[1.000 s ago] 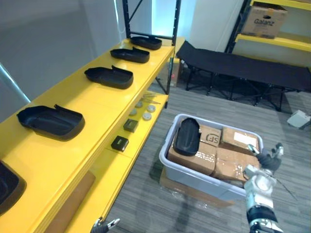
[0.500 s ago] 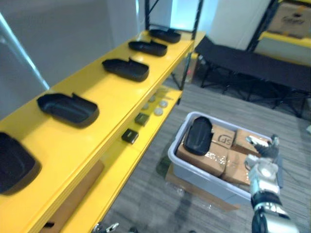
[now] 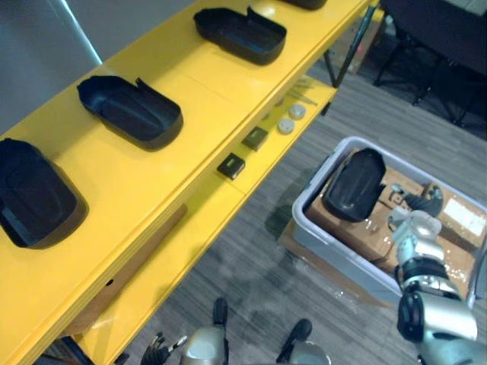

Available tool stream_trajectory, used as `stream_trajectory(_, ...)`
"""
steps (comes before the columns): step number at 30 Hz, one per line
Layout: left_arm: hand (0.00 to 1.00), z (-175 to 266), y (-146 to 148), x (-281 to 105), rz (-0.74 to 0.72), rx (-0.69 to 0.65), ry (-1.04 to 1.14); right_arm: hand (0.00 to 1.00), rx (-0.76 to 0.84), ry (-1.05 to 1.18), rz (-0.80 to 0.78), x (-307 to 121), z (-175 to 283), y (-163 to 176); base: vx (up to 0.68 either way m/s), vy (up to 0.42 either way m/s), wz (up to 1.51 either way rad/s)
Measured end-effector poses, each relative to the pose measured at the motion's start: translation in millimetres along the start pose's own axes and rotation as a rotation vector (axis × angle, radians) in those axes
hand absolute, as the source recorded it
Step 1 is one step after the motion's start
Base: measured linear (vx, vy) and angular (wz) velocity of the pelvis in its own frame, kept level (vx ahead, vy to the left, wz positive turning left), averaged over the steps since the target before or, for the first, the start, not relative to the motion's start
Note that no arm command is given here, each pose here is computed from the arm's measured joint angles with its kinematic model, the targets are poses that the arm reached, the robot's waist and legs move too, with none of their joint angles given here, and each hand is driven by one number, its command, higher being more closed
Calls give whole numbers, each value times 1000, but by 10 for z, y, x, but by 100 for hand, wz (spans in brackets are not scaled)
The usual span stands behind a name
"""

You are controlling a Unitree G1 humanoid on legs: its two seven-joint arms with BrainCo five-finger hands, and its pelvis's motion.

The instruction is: Walk over and take plastic housings, then place them on the shelf

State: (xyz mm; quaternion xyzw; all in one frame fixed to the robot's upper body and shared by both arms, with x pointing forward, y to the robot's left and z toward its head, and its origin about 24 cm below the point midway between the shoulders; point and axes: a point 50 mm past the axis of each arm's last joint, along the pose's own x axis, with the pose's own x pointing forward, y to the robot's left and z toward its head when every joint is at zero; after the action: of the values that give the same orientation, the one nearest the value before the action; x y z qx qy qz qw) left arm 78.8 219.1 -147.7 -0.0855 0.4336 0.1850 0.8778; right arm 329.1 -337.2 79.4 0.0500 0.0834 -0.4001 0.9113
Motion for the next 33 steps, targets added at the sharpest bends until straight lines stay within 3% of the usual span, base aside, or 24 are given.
stream_trajectory(7, 0, 73, -82, 13, -34, -9, -44, 0, -23, 74, -5, 39, 78, 50, -8, 6, 0)
stream_trajectory(18, 0, 288, -306, 96, -117, 15, -102, 0, -74, 65, -163, 233, 708, -210, -65, 4, 7)
stream_trajectory(33, 0, 368, -461, 115, -176, 11, -132, 0, -214, 110, -240, 275, 885, -429, -32, 9, 3)
